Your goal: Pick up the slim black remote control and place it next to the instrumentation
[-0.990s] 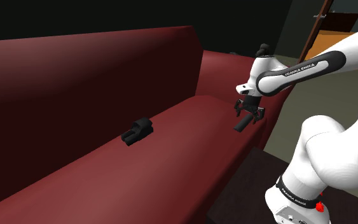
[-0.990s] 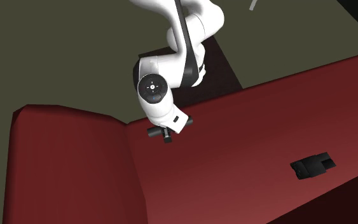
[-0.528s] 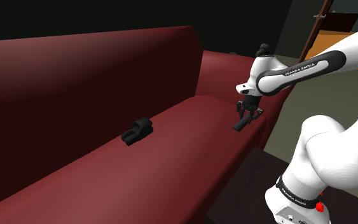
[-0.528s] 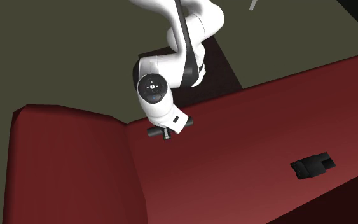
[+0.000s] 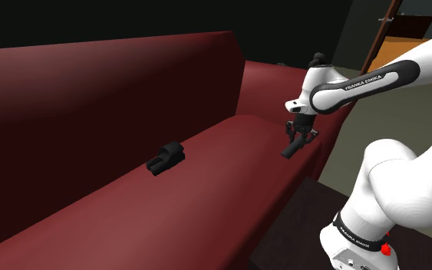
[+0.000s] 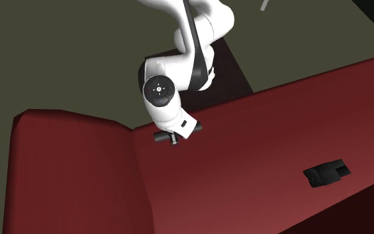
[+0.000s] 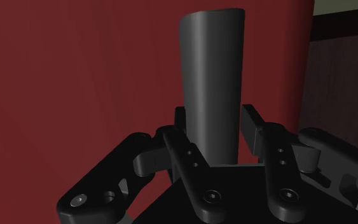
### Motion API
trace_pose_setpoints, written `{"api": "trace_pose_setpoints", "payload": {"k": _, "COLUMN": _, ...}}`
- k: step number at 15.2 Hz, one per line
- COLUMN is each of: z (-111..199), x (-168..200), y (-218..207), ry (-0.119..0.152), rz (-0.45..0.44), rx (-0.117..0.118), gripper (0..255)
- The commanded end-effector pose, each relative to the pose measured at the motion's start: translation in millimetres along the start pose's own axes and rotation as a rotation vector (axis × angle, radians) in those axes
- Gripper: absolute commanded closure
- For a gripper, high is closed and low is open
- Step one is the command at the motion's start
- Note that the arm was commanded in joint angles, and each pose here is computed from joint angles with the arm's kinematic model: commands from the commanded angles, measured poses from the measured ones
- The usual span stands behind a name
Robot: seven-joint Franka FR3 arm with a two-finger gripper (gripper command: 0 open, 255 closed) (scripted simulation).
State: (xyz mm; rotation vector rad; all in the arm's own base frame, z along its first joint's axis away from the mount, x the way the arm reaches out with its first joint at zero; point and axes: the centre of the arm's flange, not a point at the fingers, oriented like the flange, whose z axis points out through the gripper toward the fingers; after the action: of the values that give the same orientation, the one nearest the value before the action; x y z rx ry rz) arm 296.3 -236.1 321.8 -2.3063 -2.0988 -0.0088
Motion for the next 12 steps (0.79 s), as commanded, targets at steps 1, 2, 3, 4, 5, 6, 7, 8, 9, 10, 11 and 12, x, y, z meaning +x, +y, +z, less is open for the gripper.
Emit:
{"api": "trace_pose_setpoints", "payload": {"k": 1, "z": -8.8, "x": 0.0, "y": -0.2, "ry": 0.000, "rz": 0.000, "rx": 0.001, "gripper": 255}}
{"api": "trace_pose_setpoints", "payload": {"k": 2, "z": -14.1, "x": 0.1, "y": -0.3, "ry": 0.000, "rz": 0.000, "rx": 0.001, "gripper": 255}}
{"api": "trace_pose_setpoints", "payload": {"k": 3, "z": -19.4, "x": 0.2, "y": -0.4, "ry": 0.000, "rz": 0.000, "rx": 0.001, "gripper": 255}}
{"api": "trace_pose_setpoints", "payload": {"k": 4, "z": -24.7, "x": 0.3, "y": -0.4, "ry": 0.000, "rz": 0.000, "rx": 0.001, "gripper": 255}}
{"api": "trace_pose_setpoints", "payload": {"k": 5, "z": -30.0, "x": 0.4, "y": -0.5, "ry": 0.000, "rz": 0.000, "rx": 0.001, "gripper": 255}}
{"api": "trace_pose_setpoints", "payload": {"k": 6, "z": -35.2, "x": 0.5, "y": -0.6, "ry": 0.000, "rz": 0.000, "rx": 0.001, "gripper": 255}}
{"api": "trace_pose_setpoints", "payload": {"k": 7, "z": -40.5, "x": 0.6, "y": -0.6, "ry": 0.000, "rz": 0.000, "rx": 0.001, "gripper": 255}}
{"api": "trace_pose_setpoints", "payload": {"k": 8, "z": -45.8, "x": 0.7, "y": -0.7, "ry": 0.000, "rz": 0.000, "rx": 0.001, "gripper": 255}}
{"api": "trace_pose_setpoints", "payload": {"k": 9, "z": -51.1, "x": 0.8, "y": -0.8, "ry": 0.000, "rz": 0.000, "rx": 0.001, "gripper": 255}}
{"api": "trace_pose_setpoints", "payload": {"k": 10, "z": -56.3, "x": 0.9, "y": -0.9, "ry": 0.000, "rz": 0.000, "rx": 0.001, "gripper": 255}}
{"api": "trace_pose_setpoints", "payload": {"k": 11, "z": -61.6, "x": 1.1, "y": -0.9, "ry": 0.000, "rz": 0.000, "rx": 0.001, "gripper": 255}}
{"api": "trace_pose_setpoints", "payload": {"k": 12, "z": -66.9, "x": 1.2, "y": -1.0, "ry": 0.000, "rz": 0.000, "rx": 0.001, "gripper": 255}}
